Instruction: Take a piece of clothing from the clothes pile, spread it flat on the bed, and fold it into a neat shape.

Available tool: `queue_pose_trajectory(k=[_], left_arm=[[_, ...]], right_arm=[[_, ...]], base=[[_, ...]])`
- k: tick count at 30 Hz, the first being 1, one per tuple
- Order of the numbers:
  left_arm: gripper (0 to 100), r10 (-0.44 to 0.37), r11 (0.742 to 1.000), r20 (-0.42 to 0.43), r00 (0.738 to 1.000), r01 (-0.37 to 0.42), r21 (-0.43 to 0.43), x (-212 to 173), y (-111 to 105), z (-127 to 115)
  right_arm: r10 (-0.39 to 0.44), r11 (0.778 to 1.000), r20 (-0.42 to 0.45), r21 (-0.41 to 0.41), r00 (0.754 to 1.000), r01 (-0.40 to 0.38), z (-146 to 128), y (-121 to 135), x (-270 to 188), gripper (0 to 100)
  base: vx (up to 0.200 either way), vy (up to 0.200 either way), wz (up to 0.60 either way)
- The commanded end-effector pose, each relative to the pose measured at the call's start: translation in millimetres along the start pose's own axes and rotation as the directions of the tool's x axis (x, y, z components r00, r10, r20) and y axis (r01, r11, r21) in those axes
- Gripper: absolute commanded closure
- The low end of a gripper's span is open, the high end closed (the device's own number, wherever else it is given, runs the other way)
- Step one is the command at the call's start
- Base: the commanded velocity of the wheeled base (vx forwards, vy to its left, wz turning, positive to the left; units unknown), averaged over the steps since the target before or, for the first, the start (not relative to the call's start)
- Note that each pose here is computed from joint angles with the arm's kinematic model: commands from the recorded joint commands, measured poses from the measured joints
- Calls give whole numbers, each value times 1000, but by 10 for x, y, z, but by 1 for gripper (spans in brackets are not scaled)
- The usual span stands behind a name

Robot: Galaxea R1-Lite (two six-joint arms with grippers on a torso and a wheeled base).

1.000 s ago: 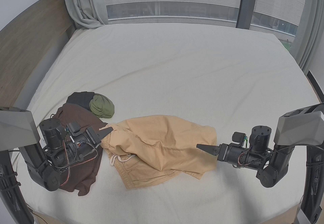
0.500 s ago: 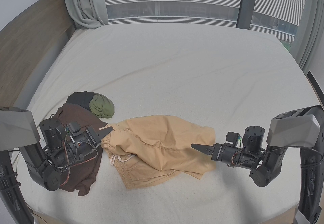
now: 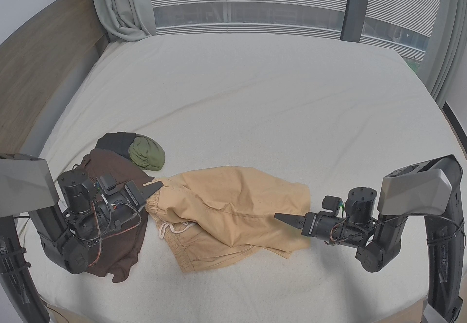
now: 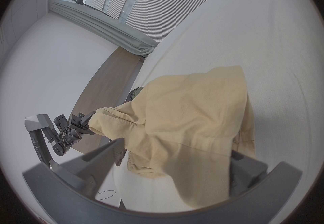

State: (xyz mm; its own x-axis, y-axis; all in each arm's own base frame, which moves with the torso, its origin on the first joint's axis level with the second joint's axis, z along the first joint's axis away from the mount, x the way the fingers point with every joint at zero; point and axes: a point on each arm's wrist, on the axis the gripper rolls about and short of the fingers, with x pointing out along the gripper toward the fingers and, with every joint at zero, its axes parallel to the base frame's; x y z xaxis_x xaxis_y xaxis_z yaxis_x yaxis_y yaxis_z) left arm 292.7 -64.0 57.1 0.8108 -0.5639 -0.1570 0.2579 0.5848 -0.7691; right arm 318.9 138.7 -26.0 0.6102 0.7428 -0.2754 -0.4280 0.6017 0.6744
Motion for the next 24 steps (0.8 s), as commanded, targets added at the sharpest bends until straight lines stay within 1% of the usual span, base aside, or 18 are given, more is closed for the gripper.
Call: queue_pose_trajectory(k=[1, 8, 12, 13, 15, 18, 20, 24], left_arm=[[100, 1, 1000, 0, 1000, -1, 0, 1, 4, 0], [100, -10, 1000, 11, 1000, 10, -1, 6, -22, 27], [100, -20, 1000, 17, 1000, 20, 4, 9, -42, 47], [100, -20, 1000, 17, 1000, 20, 4, 9, -42, 47], [100, -39, 999, 31, 999, 39, 15, 7, -95, 87], [100, -60, 998, 47, 997, 59, 28, -5, -157, 131], [100, -89, 995, 67, 994, 86, 47, -42, -249, 187], [100, -134, 989, 65, 989, 129, 72, -97, -367, 216]], right_arm=[[-2, 1000, -8, 3, 1000, 2, -28, -13, 11, 100], [-1, 1000, 0, -1, 1000, 1, 6, 6, -36, 100], [19, 999, 27, -28, 999, -18, 110, 136, -120, 100], [19, 999, 27, -28, 999, -18, 110, 136, -120, 100], [37, 998, 49, -45, 998, -35, 194, 251, -203, 100], [49, 997, 64, -58, 997, -45, 245, 337, -278, 100], [64, 996, 81, -74, 995, -58, 299, 431, -351, 100], [84, 992, 97, -102, 992, -74, 350, 537, -427, 100]], base=[[0, 0, 0], [0, 0, 0], [0, 0, 0], [0, 0, 0], [0, 0, 0], [0, 0, 0], [0, 0, 0], [0, 0, 0]])
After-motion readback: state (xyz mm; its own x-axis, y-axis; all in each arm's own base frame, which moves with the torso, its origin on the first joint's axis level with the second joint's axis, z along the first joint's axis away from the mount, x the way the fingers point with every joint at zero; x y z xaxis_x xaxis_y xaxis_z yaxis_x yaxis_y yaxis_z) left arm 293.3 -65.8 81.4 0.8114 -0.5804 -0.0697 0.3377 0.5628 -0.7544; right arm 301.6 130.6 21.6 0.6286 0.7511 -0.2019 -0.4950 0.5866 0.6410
